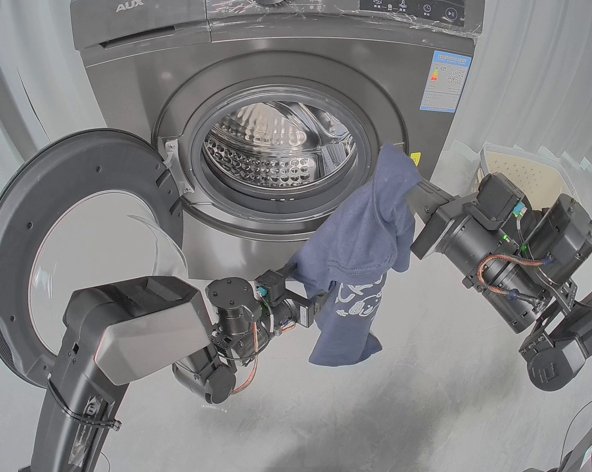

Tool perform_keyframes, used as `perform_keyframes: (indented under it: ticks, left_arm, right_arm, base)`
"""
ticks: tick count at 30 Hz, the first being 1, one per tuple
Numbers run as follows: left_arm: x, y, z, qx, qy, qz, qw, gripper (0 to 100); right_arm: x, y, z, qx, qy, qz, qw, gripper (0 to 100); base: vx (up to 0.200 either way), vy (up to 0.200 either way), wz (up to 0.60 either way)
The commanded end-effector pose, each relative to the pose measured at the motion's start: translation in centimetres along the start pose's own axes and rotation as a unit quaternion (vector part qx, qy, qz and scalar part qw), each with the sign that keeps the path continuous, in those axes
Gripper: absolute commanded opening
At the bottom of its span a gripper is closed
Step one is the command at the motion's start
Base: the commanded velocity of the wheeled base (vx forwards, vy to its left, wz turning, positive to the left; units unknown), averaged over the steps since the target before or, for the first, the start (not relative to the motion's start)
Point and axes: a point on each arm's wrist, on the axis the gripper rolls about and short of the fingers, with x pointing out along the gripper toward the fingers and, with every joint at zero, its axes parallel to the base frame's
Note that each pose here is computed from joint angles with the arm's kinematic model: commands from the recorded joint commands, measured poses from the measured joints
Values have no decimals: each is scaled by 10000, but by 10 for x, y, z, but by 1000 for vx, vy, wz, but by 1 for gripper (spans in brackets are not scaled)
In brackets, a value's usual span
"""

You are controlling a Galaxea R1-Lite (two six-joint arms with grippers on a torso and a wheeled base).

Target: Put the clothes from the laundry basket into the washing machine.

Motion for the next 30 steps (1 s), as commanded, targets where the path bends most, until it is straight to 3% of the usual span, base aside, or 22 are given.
perform_keyframes:
  ticks: [1, 10, 13, 21, 26, 30]
  left_arm:
    - [2, 2, 2, -10, -60, 46, 10000, 0]
    - [10, 10, 22, -53, -445, 316, 9985, 0]
    - [8, 19, 42, -80, -655, 447, 9968, 0]
    - [-22, 29, 65, -63, -501, 549, 9972, 0]
    - [-61, 31, 105, -18, -576, 340, 9978, 0]
    - [-94, 39, 135, 32, -725, 473, 9962, 0]
  right_arm:
    - [0, 0, -1, -1, 17, -2, 10000, 0]
    - [-1, 0, -2, 15, 47, -6, 10000, 0]
    - [-1, 0, -3, 15, 62, -8, 10000, 0]
    - [-1, -5, -4, -12, 75, -83, 9999, 0]
    - [-1, -6, -4, -15, 89, -92, 9999, 0]
    - [-2, -7, -7, 13, 133, -106, 9999, 0]
  base:
    - [0, 0, 0]
    - [0, 0, 0]
    - [0, 0, 0]
    - [0, 0, 0]
    - [0, 0, 0]
    - [0, 0, 0]
